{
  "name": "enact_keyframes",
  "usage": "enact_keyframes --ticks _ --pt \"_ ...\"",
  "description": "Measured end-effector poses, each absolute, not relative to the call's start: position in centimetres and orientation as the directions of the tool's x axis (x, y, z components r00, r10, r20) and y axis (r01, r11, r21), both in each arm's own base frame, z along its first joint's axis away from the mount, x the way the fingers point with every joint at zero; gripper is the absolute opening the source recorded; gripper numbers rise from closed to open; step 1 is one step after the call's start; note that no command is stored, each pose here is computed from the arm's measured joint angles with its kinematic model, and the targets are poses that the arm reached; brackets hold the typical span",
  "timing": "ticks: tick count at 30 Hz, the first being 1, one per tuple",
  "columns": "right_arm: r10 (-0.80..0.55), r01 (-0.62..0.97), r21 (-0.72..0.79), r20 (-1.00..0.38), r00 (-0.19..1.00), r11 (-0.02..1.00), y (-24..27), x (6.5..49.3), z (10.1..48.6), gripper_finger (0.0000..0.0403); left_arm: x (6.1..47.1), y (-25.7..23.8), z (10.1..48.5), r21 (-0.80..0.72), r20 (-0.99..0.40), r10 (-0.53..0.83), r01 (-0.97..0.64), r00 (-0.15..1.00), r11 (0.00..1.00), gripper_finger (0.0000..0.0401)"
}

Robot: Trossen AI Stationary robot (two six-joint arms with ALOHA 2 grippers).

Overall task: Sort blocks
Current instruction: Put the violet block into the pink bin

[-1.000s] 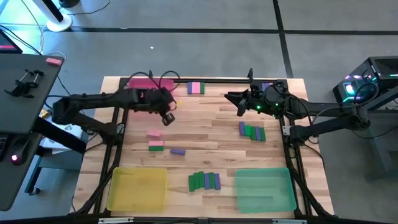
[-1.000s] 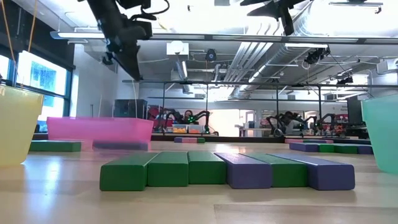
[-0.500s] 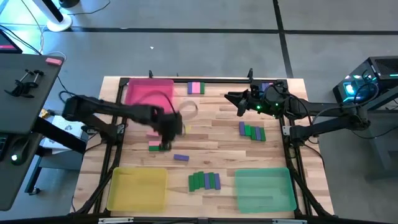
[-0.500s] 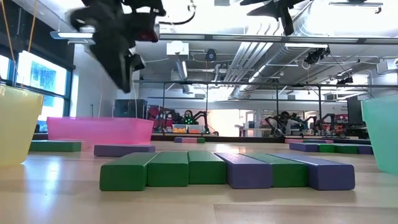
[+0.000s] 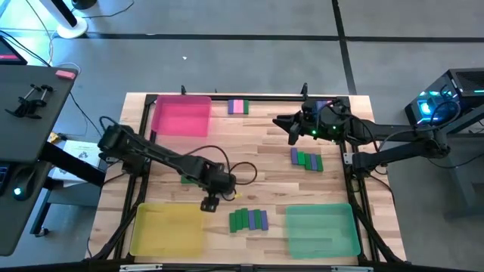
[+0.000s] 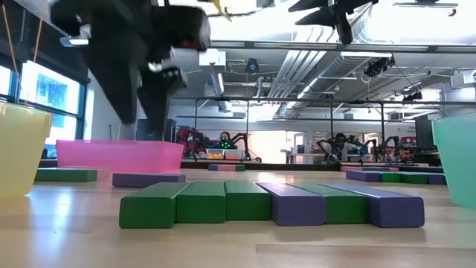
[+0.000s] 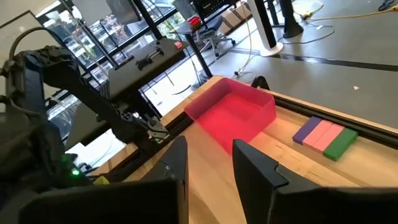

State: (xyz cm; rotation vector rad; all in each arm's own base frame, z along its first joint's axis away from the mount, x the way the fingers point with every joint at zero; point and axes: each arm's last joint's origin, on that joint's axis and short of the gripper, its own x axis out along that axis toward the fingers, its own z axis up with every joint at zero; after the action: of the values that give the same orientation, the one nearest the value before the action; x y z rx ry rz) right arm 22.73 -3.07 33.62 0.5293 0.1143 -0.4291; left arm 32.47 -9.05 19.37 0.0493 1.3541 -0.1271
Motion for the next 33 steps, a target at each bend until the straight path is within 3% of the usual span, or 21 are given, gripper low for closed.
enact_keyframes --ticks 11,16,20,26,30,33 --pt "-0.364 0.44 0.453 -0.249 0.898 0.775 -3.1 22.6 33.3 0.0071 33.9 -8.9 14.2 0.062 -0.993 0.054 0.076 0.102 0.995 0.03" --pt "-0.364 0.445 0.456 -0.258 0.895 0.771 -3.1 22.6 33.2 0.0071 34.3 -8.5 13.2 0.025 -0.997 0.019 0.094 0.069 0.995 0.029" --pt "-0.364 0.445 0.456 -0.258 0.895 0.771 -3.1 22.6 33.2 0.0071 34.4 -8.1 12.6 0.01 -0.999 0.006 0.086 0.049 0.996 0.0224" --pt "-0.364 0.445 0.456 -0.258 0.895 0.771 -3.1 22.6 33.2 0.0071 34.6 -6.8 13.1 -0.028 -0.998 -0.031 0.048 0.063 0.998 0.0055" --pt "-0.364 0.445 0.456 -0.258 0.895 0.771 -3.1 22.6 33.2 0.0071 34.1 -5.7 15.0 -0.07 -0.994 -0.071 0.02 0.078 0.997 0.0056" --pt "-0.364 0.444 0.437 -0.258 0.895 0.782 -3.1 22.6 33.2 0.0071 32.7 -4.7 18.9 -0.11 -0.987 -0.11 0.003 0.12 0.994 0.0056"
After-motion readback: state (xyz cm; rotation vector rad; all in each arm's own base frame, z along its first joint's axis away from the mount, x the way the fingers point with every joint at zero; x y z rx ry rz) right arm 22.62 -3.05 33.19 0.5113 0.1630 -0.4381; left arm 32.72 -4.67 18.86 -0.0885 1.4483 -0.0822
